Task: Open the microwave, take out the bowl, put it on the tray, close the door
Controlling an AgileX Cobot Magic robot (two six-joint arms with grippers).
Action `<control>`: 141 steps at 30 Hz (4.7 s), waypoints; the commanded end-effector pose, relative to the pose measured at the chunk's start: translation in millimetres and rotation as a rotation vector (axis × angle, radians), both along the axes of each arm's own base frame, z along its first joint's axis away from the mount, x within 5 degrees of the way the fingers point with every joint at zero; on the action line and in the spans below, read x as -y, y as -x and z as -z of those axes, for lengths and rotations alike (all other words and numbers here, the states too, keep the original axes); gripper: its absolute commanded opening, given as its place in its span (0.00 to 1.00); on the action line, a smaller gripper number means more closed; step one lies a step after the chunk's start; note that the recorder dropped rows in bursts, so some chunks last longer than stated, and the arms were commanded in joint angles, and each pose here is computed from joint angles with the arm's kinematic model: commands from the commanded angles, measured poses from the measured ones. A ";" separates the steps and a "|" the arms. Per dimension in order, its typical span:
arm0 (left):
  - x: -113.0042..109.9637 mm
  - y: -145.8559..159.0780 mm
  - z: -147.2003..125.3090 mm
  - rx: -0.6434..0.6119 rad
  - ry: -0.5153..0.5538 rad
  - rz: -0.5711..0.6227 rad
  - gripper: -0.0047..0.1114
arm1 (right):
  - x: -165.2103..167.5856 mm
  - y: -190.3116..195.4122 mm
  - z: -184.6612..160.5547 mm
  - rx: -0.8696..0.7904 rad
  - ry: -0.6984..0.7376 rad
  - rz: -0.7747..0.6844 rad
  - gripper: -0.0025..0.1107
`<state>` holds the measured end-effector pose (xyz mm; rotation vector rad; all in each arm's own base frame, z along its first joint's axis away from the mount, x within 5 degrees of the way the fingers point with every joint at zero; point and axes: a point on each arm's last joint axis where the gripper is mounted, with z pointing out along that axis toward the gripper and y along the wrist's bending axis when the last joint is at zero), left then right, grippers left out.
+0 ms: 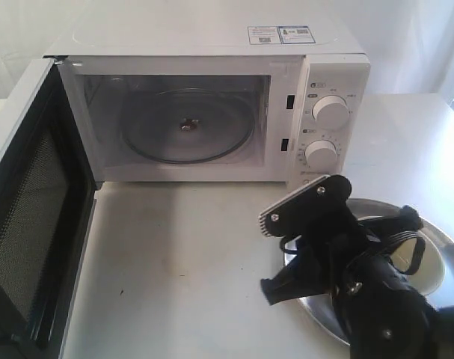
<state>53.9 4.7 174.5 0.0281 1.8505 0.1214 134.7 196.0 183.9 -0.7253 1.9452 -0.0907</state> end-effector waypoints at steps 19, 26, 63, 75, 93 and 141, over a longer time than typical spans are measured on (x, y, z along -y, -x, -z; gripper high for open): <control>0.2 0.0 0.8 0.001 0.009 0.000 0.04 | -95.0 86.8 -202.2 0.343 -0.279 -0.921 0.02; 0.2 0.0 0.8 0.001 0.009 0.000 0.04 | -178.9 66.5 -203.9 0.396 -0.230 -0.866 0.02; 0.2 0.0 0.8 0.001 0.009 0.000 0.04 | -268.9 -3.2 -127.6 0.598 0.435 -0.568 0.02; 0.2 0.0 0.8 0.001 0.009 0.000 0.04 | -181.7 -104.5 -116.8 0.252 0.816 -0.037 0.02; 0.2 0.0 0.8 0.001 0.009 0.000 0.04 | -164.5 -64.3 -155.3 0.090 0.531 -0.057 0.02; 0.2 0.0 0.8 0.001 0.009 0.000 0.04 | -28.0 125.9 -274.4 0.157 -0.281 -0.795 0.02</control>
